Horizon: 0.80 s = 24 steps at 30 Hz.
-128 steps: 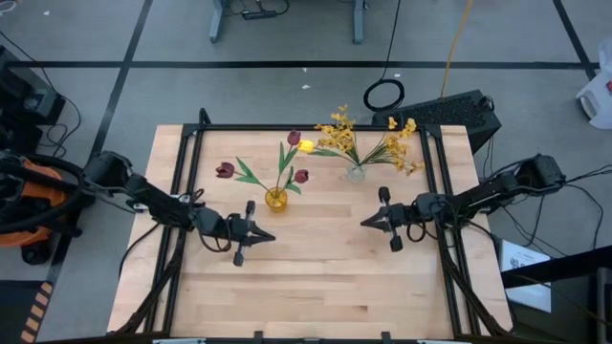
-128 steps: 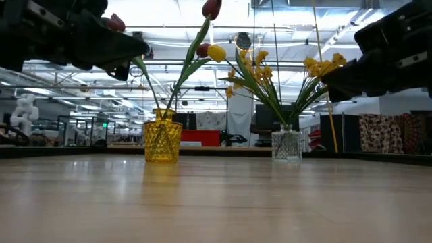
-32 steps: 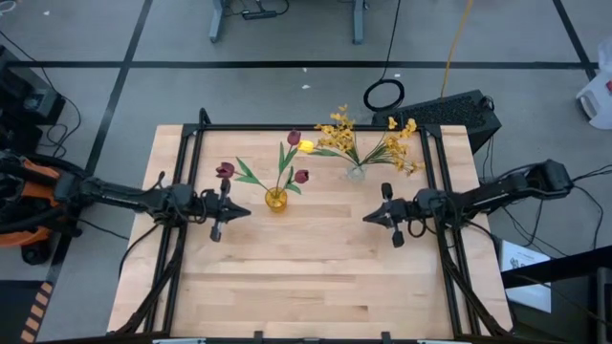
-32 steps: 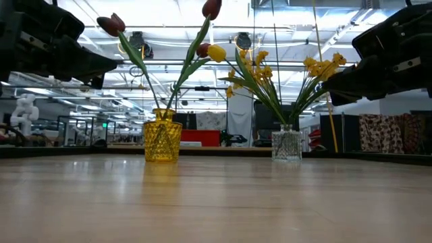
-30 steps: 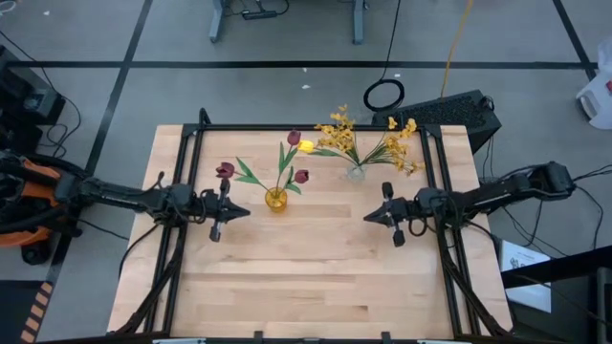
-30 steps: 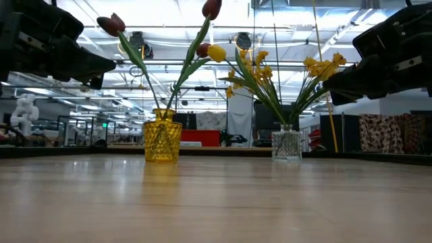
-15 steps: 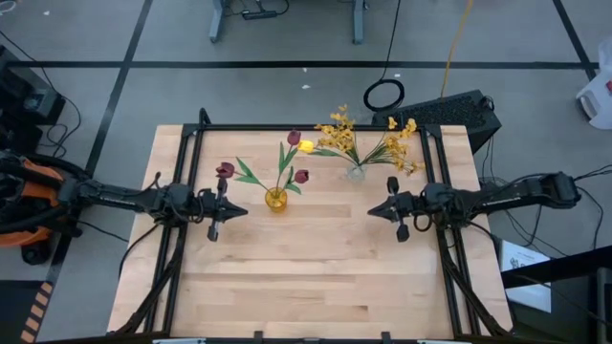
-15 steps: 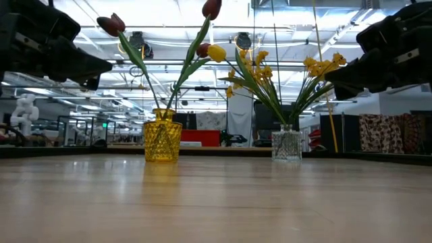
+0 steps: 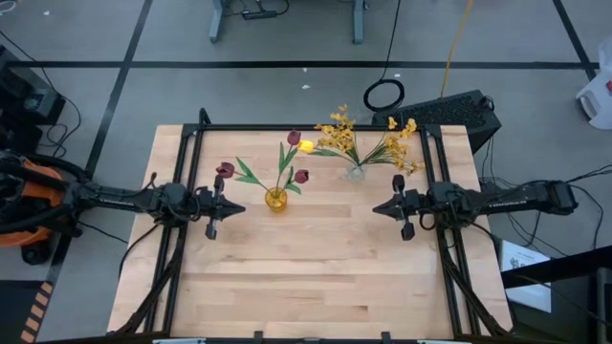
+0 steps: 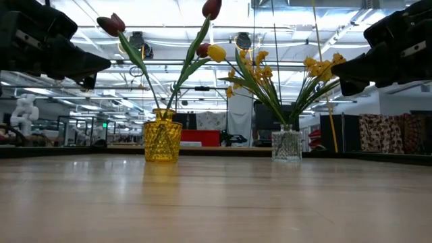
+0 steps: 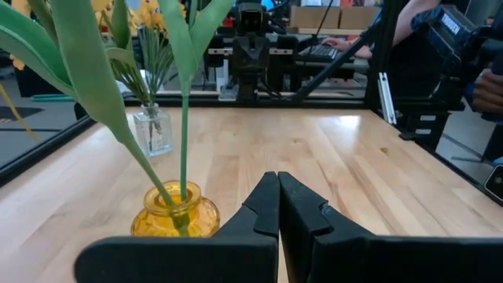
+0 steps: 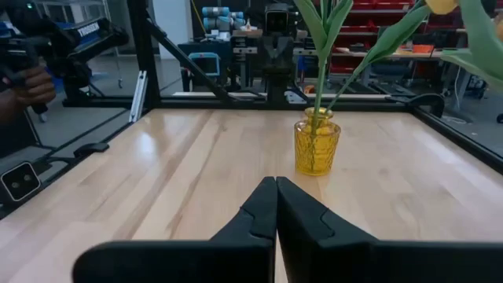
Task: Sort flowers into vase by color
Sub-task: Return to Home Position
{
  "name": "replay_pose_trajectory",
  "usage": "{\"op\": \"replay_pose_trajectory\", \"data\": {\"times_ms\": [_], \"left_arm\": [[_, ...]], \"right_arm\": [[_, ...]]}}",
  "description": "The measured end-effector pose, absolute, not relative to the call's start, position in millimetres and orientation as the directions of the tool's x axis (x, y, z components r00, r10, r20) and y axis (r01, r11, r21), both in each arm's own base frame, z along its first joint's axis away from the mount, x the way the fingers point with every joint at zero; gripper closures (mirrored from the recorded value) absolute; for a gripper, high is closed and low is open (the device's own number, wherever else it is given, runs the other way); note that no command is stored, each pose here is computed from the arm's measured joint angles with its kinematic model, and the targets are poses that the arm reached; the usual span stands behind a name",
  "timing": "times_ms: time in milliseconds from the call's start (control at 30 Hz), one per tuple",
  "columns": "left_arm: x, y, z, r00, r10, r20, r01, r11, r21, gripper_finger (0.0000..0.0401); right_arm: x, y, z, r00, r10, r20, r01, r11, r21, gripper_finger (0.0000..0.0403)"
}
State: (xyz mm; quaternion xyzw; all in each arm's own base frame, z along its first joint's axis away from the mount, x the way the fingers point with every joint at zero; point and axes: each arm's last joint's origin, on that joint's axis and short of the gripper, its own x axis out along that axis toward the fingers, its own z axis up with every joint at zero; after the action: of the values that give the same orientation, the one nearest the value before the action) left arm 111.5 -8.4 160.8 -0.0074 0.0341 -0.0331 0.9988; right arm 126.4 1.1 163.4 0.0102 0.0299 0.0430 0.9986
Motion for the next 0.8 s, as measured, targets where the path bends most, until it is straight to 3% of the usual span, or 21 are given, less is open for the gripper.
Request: {"op": "replay_pose_trajectory", "data": {"times_ms": [333,533,800], "left_arm": [[108.1,-8.1,161.0,0.996,-0.066,-0.063,0.065,0.998,-0.019,0.0401],[107.4,-7.4,161.4,0.997,-0.043,-0.058,0.042,0.999,-0.019,0.0401],[107.4,-6.8,159.7,0.997,-0.021,-0.075,0.02,1.0,-0.017,0.0401]], "right_arm": [[117.9,1.2,165.4,0.995,0.085,-0.046,-0.084,0.996,0.038,0.0403],[113.2,-1.7,165.6,0.999,-0.018,-0.043,0.02,0.999,0.049,0.0403],[106.7,-1.5,167.8,1.0,-0.014,-0.014,0.015,0.999,0.049,0.0403]]}}
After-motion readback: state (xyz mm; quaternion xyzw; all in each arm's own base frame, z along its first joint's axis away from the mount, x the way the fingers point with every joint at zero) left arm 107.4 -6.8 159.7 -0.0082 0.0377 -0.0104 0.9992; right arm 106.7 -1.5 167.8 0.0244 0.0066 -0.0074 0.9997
